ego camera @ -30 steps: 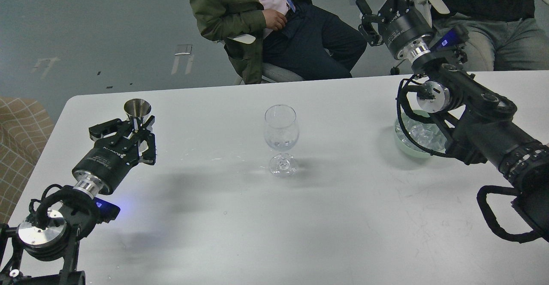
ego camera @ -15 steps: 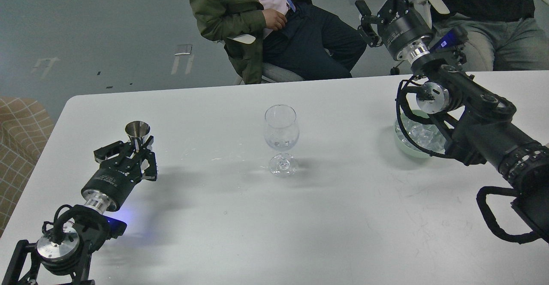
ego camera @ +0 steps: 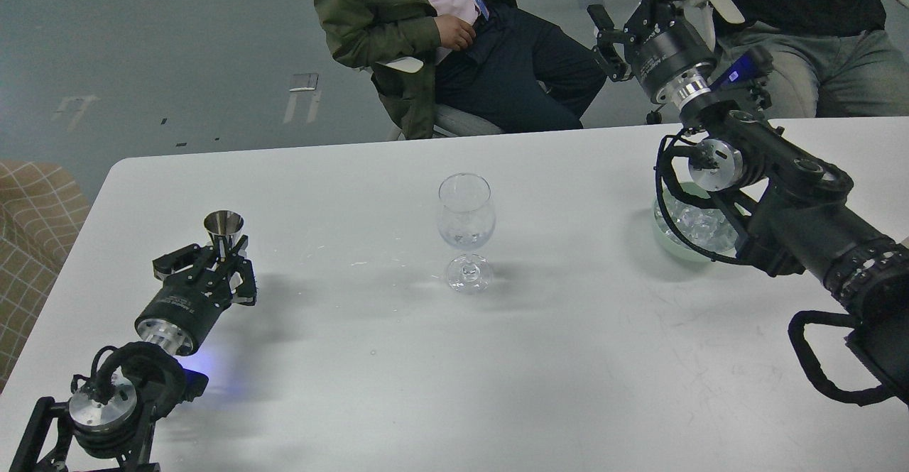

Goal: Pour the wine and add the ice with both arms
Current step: 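Bring the jigger back upright with the left gripper toward its spot, then set the jigger down on the table and open the left gripper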

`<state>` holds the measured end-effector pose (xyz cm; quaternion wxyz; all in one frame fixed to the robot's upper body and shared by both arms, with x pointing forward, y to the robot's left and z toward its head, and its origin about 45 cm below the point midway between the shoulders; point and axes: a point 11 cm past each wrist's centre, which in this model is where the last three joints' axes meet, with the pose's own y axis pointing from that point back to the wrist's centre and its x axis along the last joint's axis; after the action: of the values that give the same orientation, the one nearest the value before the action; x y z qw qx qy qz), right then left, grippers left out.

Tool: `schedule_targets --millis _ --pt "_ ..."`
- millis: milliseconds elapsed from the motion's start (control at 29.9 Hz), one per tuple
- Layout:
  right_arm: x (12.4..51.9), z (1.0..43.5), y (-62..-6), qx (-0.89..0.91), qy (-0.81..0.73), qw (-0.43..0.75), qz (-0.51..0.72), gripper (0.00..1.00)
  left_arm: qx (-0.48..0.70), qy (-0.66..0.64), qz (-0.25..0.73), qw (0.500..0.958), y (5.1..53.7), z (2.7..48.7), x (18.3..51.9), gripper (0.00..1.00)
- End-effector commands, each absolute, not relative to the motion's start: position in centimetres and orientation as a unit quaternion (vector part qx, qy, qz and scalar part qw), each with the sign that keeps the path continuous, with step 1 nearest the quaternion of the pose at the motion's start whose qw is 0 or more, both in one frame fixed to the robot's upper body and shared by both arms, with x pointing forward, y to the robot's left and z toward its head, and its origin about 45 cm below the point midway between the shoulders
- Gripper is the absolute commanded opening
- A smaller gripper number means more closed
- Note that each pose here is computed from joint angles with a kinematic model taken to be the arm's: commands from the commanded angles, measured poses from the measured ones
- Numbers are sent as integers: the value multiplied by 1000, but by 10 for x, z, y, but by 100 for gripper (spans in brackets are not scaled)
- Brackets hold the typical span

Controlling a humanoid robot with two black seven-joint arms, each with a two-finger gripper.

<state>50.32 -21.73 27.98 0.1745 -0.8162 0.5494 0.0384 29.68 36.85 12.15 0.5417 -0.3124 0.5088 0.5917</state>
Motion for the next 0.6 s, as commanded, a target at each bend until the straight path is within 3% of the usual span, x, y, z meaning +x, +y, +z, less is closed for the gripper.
schedule_targets --millis 0,100,267,568 --pt "503 279 -219 -816 550 174 38 100 -313 510 594 538 369 120 296 22" --pt "503 279 -218 -816 549 174 39 100 -313 510 594 538 369 120 296 23" --pt "502 278 -217 -816 549 174 41 100 -313 508 592 541 369 120 296 38" --pt "501 274 -218 -816 551 172 43 100 -309 508 595 541 369 120 297 43"
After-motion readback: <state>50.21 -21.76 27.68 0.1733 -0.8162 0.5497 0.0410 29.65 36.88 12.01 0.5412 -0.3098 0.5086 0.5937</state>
